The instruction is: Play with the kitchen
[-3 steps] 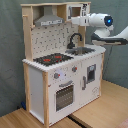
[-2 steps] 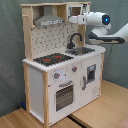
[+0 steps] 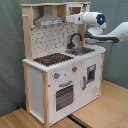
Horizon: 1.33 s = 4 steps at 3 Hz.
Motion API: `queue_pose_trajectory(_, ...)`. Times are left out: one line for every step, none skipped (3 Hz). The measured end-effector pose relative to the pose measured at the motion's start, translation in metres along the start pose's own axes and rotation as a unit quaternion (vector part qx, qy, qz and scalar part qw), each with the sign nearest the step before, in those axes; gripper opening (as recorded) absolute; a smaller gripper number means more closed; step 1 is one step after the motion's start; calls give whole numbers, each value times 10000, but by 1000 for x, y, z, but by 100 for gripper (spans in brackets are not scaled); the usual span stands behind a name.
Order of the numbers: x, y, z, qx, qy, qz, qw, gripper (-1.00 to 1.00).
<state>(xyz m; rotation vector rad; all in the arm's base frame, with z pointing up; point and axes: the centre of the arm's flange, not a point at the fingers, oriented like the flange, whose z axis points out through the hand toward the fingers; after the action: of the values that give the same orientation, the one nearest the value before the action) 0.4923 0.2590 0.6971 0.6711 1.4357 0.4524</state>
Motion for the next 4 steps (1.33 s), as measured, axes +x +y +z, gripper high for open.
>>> queue_pose_trajectory(6, 14, 4, -54, 10, 34, 10000, 100)
queue_pose_trajectory(6, 14, 4, -52, 8, 36, 10000, -100)
queue_pose_trajectory(-4, 9, -16, -240, 229, 275, 9991, -100)
queue_pose_trajectory(-9, 3, -29, -355, 306, 330, 9984, -100)
